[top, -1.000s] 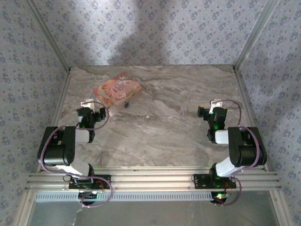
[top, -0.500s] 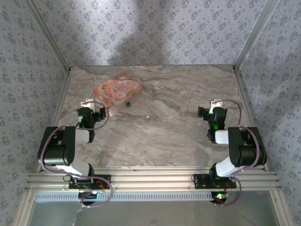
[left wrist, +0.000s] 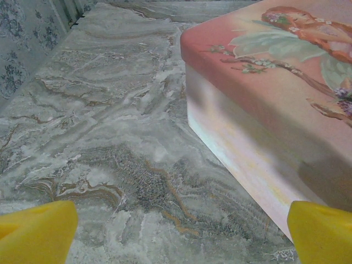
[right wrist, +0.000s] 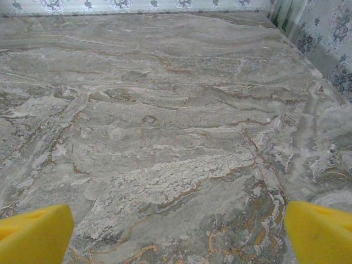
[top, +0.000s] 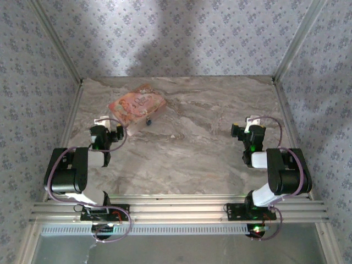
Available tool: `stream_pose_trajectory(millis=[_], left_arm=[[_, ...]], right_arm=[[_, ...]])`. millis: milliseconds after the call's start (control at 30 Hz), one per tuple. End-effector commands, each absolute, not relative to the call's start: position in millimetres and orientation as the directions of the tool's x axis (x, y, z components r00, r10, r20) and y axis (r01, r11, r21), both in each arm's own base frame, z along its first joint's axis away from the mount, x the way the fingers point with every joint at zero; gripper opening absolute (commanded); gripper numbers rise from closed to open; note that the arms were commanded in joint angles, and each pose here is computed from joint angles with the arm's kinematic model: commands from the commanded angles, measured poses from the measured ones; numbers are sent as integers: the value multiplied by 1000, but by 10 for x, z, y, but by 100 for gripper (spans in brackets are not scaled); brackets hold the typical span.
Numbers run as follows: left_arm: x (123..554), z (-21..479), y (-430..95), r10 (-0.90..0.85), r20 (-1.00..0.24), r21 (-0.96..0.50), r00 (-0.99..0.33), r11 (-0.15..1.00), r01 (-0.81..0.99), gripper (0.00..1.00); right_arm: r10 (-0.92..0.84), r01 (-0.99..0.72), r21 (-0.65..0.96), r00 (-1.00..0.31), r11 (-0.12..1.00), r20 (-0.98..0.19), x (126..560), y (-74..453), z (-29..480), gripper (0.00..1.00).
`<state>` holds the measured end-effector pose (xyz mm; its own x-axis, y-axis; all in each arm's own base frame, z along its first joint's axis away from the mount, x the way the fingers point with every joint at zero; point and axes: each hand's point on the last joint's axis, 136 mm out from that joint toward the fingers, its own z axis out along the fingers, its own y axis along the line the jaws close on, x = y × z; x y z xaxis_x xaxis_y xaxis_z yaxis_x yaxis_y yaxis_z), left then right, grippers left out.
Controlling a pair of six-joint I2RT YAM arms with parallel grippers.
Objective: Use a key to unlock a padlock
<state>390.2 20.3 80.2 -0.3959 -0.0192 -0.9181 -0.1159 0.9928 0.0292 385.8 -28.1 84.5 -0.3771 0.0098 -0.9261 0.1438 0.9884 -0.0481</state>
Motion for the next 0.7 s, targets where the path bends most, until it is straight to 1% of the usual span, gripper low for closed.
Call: stream_pose_trajectory(millis=[0, 133, 233, 300, 400, 533, 600, 667], left_arm=[[3973, 913, 178, -29, -929, 9, -369, 995, -101, 98], [3984, 1079, 210, -44, -917, 6, -397, 992, -124, 98], [3945, 1219, 320, -115, -885, -24, -451, 979, -204, 98], [3912, 1340, 347, -169, -880, -69, -443, 970, -233, 98], [3862, 1521, 432, -310, -844, -188, -438, 935, -299, 98], [3867, 1607, 510, -541, -701, -414, -464, 839, -352, 98], [3941, 1593, 423, -609, -615, -518, -501, 791, -326, 94], [4047, 1567, 264, -640, -537, -601, -550, 747, -283, 89]], right_arm=[[-2, 139, -57, -370, 989, -929, 3883, -284, 877, 100], [-32, 70, -65, -389, 995, -921, 3919, -172, 976, 100], [-21, 62, -53, -427, 997, -904, 3910, -148, 1127, 100], [-14, 36, -34, -447, 999, -894, 3905, -93, 1220, 100], [53, 35, 41, -467, 999, -883, 3913, -24, 1375, 100], [199, 94, 176, -548, 980, -812, 3948, 39, 1468, 100], [252, 120, 226, -599, 967, -760, 3983, 92, 1471, 100], [283, 111, 278, -640, 954, -714, 4044, 207, 1483, 100]])
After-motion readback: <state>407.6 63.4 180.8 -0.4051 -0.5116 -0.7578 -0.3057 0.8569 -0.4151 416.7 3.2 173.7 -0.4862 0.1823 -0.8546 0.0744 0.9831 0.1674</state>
